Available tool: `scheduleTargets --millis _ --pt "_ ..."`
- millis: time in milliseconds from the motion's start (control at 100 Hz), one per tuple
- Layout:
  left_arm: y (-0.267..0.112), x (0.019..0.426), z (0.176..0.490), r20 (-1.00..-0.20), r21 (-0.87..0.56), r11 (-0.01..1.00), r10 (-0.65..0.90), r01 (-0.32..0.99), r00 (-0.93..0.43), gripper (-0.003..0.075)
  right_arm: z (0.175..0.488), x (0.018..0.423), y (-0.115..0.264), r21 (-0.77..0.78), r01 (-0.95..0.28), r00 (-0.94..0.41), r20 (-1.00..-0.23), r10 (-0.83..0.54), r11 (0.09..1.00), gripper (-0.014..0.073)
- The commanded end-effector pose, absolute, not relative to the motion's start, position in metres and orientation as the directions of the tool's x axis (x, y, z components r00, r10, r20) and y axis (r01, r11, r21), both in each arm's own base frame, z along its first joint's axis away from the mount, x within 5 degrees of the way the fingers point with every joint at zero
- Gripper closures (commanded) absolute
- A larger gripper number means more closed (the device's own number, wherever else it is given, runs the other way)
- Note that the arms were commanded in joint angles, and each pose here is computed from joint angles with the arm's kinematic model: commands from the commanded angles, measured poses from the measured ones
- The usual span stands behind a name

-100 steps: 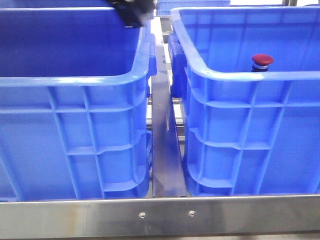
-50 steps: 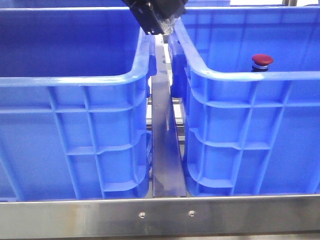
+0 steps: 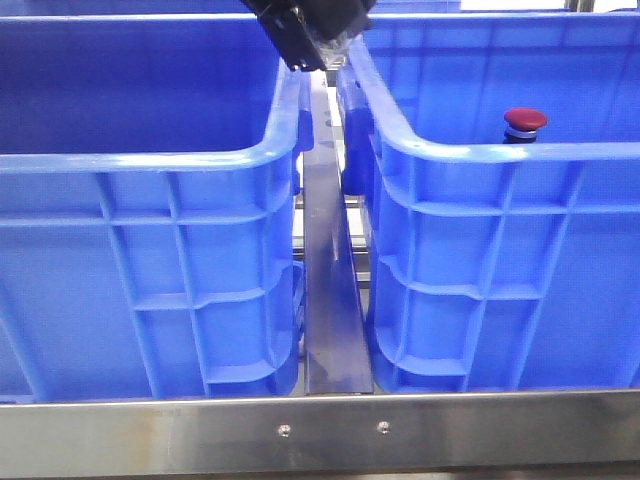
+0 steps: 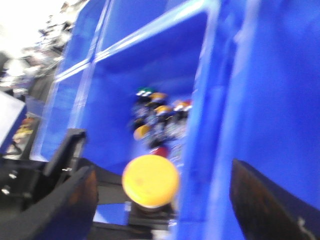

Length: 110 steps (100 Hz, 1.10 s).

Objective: Pick red and yellow buttons and place in box

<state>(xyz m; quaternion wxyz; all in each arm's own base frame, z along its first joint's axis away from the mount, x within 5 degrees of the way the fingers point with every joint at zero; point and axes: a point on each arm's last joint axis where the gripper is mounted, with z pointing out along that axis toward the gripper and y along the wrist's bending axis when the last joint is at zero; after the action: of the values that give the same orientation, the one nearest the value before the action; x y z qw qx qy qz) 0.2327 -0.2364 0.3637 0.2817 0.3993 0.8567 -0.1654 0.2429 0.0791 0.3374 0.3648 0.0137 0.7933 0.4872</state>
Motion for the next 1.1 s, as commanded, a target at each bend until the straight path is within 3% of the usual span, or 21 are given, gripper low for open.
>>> scheduleTargets --millis 0,120,480,570,740,890,970,1090 --pt "-0.234 0.225 0.390 -0.705 -0.066 0.621 0.525 0.781 -0.476 0.0741 0.354 0.245 0.085 0.837 -0.369 -0.752 -0.525 0.399 0.405 0.0025" --pt "-0.234 0.225 0.390 -0.705 -0.066 0.621 0.525 0.781 -0.476 0.0741 0.349 0.253 0.092 0.855 -0.357 -0.784 -0.493 0.377 0.376 0.0025" --pt "-0.234 0.225 0.390 -0.705 -0.066 0.621 0.525 0.781 -0.476 0.0741 0.350 0.256 0.116 0.852 -0.375 -0.801 -0.496 0.335 0.365 0.0029" --pt "-0.234 0.225 0.390 -0.705 -0.066 0.621 0.525 0.781 -0.476 0.0741 0.349 0.257 0.116 0.851 -0.373 -0.798 -0.498 0.341 0.371 0.0087" --pt "-0.234 0.225 0.390 -0.705 -0.068 0.620 0.524 0.781 -0.477 0.0740 0.349 0.256 0.116 0.851 -0.375 -0.800 -0.497 0.335 0.368 0.0295" --pt "-0.234 0.224 0.390 -0.705 -0.072 0.620 0.522 0.781 -0.479 0.0734 0.349 0.256 0.116 0.851 -0.375 -0.800 -0.497 0.335 0.368 0.0328" --pt "-0.234 0.224 0.390 -0.705 -0.072 0.620 0.522 0.781 -0.479 0.0680 0.349 0.256 0.116 0.851 -0.375 -0.800 -0.497 0.335 0.368 0.0328" --pt "-0.234 0.224 0.390 -0.705 -0.072 0.620 0.522 0.781 -0.479 0.0505 0.349 0.256 0.116 0.851 -0.375 -0.800 -0.497 0.335 0.368 0.0328"
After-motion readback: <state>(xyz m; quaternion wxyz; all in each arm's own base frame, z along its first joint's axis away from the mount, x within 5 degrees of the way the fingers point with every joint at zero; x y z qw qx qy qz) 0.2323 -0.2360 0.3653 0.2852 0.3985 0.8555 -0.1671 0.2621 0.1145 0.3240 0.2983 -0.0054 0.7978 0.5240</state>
